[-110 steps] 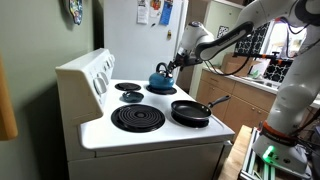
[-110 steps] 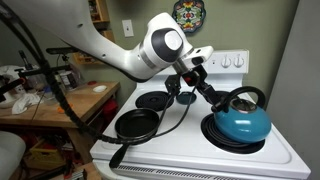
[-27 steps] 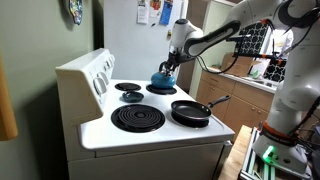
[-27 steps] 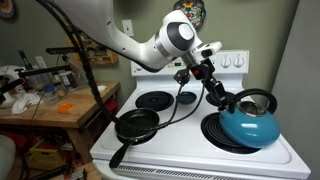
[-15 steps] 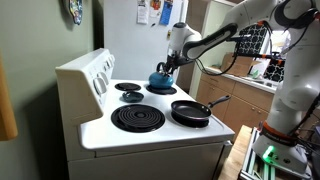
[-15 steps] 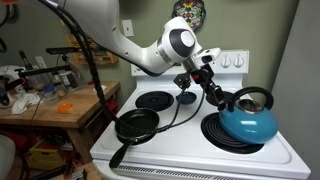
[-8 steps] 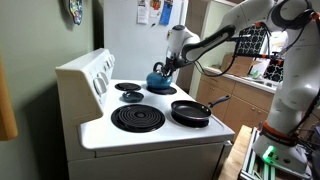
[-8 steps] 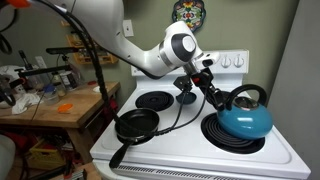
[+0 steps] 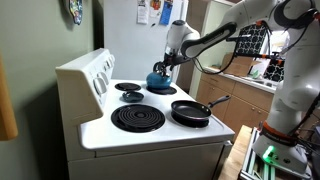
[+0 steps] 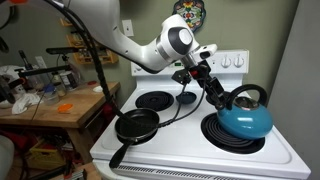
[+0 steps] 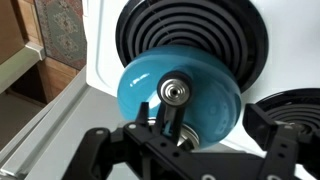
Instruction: Open the cap from the spout of the blue kettle
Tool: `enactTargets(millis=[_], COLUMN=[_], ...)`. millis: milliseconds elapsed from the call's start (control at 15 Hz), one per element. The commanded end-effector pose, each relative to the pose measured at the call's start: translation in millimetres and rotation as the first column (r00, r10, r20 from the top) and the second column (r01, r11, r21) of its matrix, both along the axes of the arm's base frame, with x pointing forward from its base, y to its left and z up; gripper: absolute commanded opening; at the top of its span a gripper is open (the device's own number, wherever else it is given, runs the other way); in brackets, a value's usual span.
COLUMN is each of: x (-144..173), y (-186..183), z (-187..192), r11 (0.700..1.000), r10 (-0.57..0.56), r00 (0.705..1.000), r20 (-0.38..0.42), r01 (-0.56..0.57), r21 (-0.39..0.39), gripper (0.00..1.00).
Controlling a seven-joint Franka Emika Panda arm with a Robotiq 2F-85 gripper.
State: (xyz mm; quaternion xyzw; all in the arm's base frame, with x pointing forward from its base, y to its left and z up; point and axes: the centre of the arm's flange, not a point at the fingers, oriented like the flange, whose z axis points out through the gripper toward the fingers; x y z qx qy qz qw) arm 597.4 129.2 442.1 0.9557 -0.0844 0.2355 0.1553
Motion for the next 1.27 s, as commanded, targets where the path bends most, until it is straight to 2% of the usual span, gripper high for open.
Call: enactTargets(millis=[0, 200, 333, 667, 800, 867, 1200], x=[-25.8, -49.2, -63.9, -98.5, -110.6, -96.2, -104.1], y=[12.0, 20.2, 22.8, 20.6, 19.4, 23.7, 22.6], z=[43.0, 85.9, 112.8, 162.7, 174.0, 166.0, 175.0], r11=[0.993, 0.967, 0.955, 0.968, 0.970, 0.969, 0.970], r10=[0.114, 0.245, 0.280, 0.246, 0.240, 0.242, 0.238], r00=[0.993, 0.969, 0.957, 0.962, 0.963, 0.965, 0.966], r20=[-0.018, -0.045, -0.077, -0.120, -0.121, -0.099, -0.099], r01=[-0.115, -0.247, -0.286, -0.249, -0.242, -0.245, -0.241], r21=[-0.013, -0.065, -0.077, -0.011, -0.006, -0.022, -0.020], gripper=[1.00, 1.00, 1.00, 1.00, 1.00, 1.00, 1.00])
